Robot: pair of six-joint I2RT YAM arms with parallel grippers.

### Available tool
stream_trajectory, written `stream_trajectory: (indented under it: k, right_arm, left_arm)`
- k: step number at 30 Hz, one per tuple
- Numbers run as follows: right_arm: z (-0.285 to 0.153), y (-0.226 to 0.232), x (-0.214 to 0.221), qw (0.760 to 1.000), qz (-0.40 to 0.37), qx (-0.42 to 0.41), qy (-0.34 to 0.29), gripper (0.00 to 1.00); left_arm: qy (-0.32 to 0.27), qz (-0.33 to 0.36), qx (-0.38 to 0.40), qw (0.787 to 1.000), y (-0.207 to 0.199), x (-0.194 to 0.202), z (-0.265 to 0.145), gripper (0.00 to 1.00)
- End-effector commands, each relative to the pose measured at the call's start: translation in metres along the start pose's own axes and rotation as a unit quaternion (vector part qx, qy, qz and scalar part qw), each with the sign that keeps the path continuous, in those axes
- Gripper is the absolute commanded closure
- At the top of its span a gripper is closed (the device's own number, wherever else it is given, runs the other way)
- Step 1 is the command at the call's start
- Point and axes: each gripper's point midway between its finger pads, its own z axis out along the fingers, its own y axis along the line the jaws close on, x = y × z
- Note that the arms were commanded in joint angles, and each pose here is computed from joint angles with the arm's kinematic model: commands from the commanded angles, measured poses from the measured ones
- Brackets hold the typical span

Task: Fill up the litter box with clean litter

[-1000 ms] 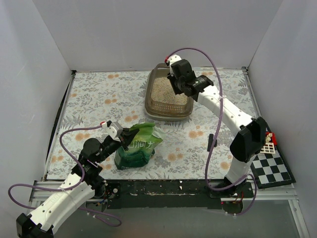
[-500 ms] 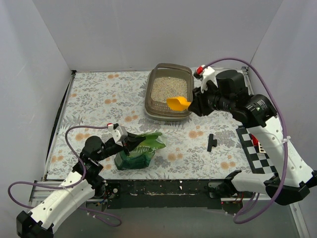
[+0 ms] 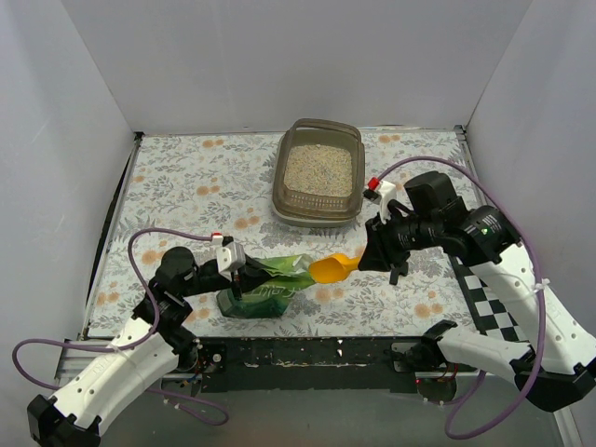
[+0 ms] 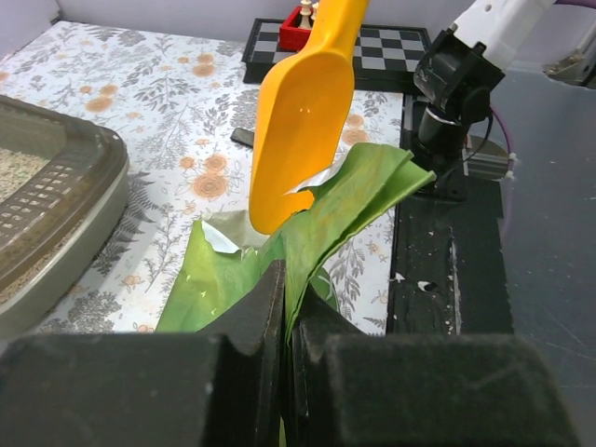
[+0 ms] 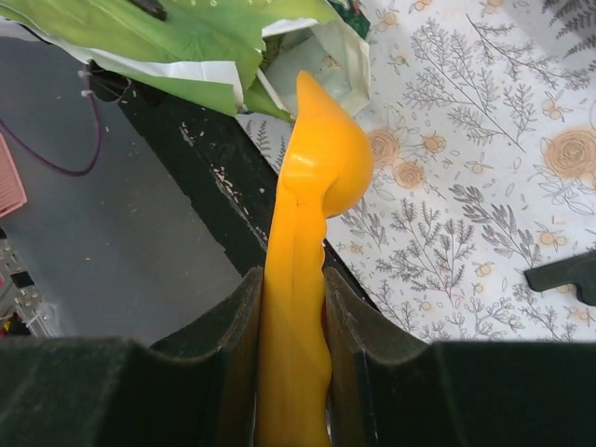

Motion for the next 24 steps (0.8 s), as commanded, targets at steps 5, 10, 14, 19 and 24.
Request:
stream_trajectory:
  k: [5, 10, 14, 19, 24]
  right_arm:
    - [0.014, 0.013, -0.026, 0.998, 0.0, -0.051, -0.035, 0.99]
    - [0.034, 0.01, -0.029, 0.997, 0.015, -0.069, -0.014, 0.99]
    - [0.056, 0.006, -0.031, 0.996, 0.038, -0.084, -0.004, 0.99]
    - [0.083, 0.004, -0.037, 0.994, 0.062, -0.091, 0.001, 0.99]
    - [0.111, 0.001, -0.033, 0.994, 0.072, -0.067, 0.039, 0.99]
  left_arm:
    - [-0.009, 0.013, 0.073, 0.997, -0.027, -0.014, -0.003, 1.0]
    - [-0.011, 0.009, 0.075, 0.997, -0.029, -0.005, -0.003, 1.0]
    - [-0.009, 0.003, 0.062, 0.998, -0.024, -0.002, -0.002, 1.0]
    - [-0.007, -0.002, 0.043, 0.999, -0.018, 0.002, -0.001, 1.0]
    - [-0.008, -0.005, 0.026, 1.0, -0.011, 0.004, 0.0, 1.0]
